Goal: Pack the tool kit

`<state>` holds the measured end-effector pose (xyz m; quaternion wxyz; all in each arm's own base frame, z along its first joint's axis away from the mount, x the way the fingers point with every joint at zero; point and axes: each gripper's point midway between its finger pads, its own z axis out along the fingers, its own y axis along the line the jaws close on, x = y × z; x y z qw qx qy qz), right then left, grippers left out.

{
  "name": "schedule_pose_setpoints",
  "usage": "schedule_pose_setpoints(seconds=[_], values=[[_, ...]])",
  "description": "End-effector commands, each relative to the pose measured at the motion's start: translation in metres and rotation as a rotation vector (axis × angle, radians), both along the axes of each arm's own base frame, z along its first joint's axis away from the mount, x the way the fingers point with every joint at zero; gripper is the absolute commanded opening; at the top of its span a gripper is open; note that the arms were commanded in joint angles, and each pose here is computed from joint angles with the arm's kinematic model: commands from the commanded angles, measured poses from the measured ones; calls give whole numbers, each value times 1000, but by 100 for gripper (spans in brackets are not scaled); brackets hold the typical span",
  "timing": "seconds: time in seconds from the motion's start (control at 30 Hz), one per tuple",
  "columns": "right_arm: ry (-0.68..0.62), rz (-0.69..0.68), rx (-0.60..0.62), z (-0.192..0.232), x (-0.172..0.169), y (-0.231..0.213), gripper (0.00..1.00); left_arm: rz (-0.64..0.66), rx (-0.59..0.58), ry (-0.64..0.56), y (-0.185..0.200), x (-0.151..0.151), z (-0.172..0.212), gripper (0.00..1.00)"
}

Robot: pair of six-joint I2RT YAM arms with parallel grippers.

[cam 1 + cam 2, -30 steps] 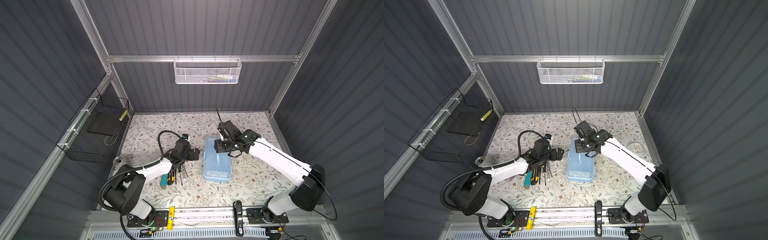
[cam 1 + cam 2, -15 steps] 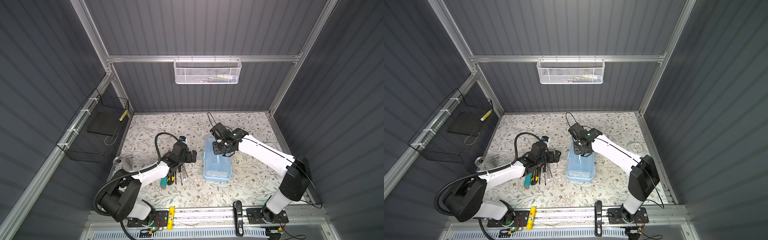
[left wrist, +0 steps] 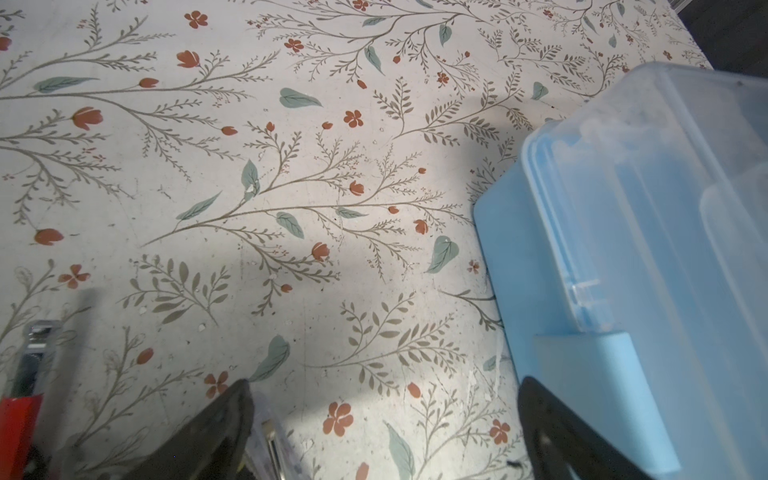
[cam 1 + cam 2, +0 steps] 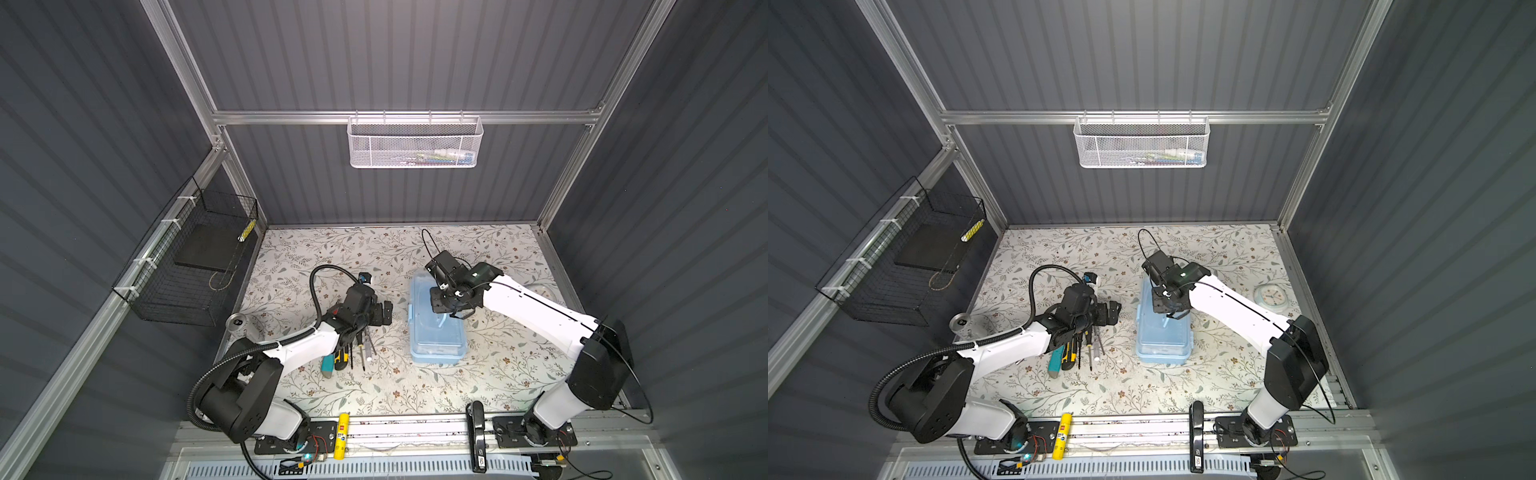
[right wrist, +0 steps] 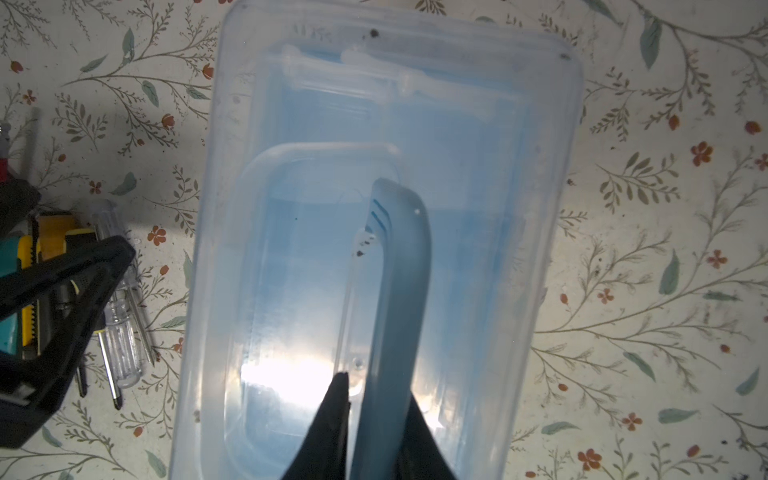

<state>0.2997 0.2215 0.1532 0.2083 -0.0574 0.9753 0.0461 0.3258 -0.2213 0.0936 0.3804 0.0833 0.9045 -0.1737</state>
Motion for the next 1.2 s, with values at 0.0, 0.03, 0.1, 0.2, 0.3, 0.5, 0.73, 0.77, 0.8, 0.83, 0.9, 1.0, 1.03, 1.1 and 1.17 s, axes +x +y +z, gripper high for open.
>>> schedule_pose_setpoints(seconds=[0.0,0.03,0.1,0.2,0.3,0.5,0.73,0.77,0.8,0.83,0.9,1.0,1.03,1.1,1.17], values=[[-16,-21,57,8,0,-2,14,-8,11,0,-3,2,1,99],[-19,-24,73,9,1,-2,11,-8,7,-3,-3,2,2,99],[-31,-30,93,12,2,-3,8,-6,4,-8,-4,3,5,100],[-42,-26,128,16,5,1,1,12,13,-5,0,4,6,99],[-42,-3,186,20,8,13,0,23,13,-14,2,4,10,100],[-39,84,441,40,11,50,0,37,-14,-22,3,4,29,99],[7,168,807,59,15,57,0,22,5,-7,1,5,54,99],[15,178,837,58,15,54,0,10,0,-7,-1,4,58,99],[17,173,846,56,16,50,0,0,-3,-5,-2,3,61,99],[22,168,861,53,17,45,0,-10,-8,-6,-4,3,65,99],[38,166,929,50,17,36,0,-31,-27,-7,-9,2,72,100],[54,135,976,41,17,18,0,-71,-74,-5,-22,3,83,100],[57,114,976,36,17,10,0,-81,-94,0,-27,5,85,99],[56,75,974,27,18,-5,0,-100,-132,12,-37,7,91,99],[50,34,946,17,16,-20,0,-104,-176,35,-47,10,95,99]])
